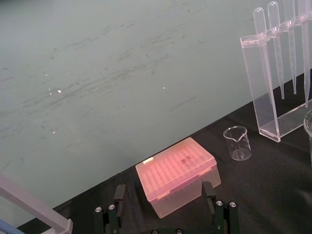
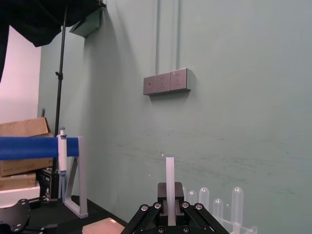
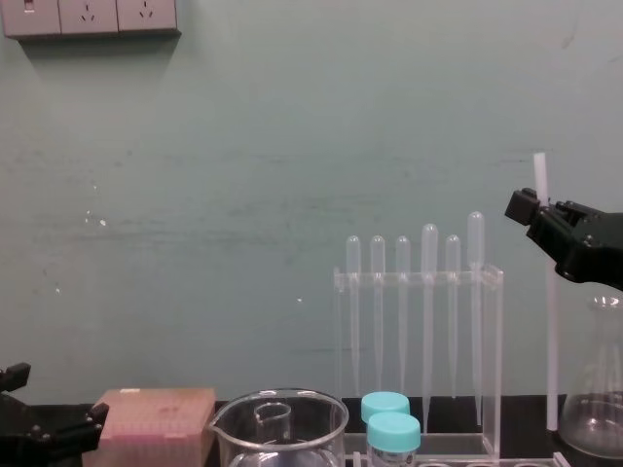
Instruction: Pick up the stirring rod with one hand, then place it down.
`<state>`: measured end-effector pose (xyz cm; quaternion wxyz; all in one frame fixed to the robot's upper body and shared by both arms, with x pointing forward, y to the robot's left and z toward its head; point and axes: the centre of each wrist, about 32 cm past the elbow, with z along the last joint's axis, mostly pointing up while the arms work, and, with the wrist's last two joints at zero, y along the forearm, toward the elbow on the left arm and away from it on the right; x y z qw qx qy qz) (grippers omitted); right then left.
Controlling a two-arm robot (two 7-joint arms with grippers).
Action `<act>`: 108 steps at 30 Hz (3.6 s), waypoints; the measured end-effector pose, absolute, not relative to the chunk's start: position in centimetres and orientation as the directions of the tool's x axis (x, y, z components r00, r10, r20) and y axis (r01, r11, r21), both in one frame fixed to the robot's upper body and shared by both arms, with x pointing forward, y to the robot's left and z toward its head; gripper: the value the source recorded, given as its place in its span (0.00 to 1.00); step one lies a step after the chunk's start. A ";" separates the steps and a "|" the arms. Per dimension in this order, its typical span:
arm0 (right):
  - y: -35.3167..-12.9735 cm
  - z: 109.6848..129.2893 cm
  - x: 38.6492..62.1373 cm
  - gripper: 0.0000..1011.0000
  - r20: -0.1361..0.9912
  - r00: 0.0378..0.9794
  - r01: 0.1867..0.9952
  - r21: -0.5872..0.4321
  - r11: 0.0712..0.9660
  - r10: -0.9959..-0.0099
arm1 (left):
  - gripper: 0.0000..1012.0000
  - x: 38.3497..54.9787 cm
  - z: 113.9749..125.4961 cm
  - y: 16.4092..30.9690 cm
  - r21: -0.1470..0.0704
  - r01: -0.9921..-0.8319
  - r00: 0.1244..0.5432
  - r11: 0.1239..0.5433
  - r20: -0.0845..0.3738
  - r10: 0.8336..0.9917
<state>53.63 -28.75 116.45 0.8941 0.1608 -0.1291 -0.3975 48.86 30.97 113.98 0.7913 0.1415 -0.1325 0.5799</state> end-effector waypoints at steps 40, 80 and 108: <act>-28.6 116.7 53.7 0.07 0.112 0.653 0.660 0.402 0.635 -0.749 | 0.99 48.9 114.0 31.0 0.070 -0.955 0.292 0.287 0.374 0.880; -28.6 116.7 53.7 0.07 0.112 0.653 0.660 0.402 0.635 -0.749 | 0.99 48.9 114.0 31.0 0.070 -0.955 0.292 0.287 0.374 0.880; -28.6 116.7 53.7 0.07 0.112 0.653 0.660 0.402 0.635 -0.749 | 0.99 48.9 114.0 31.0 0.070 -0.955 0.292 0.287 0.374 0.880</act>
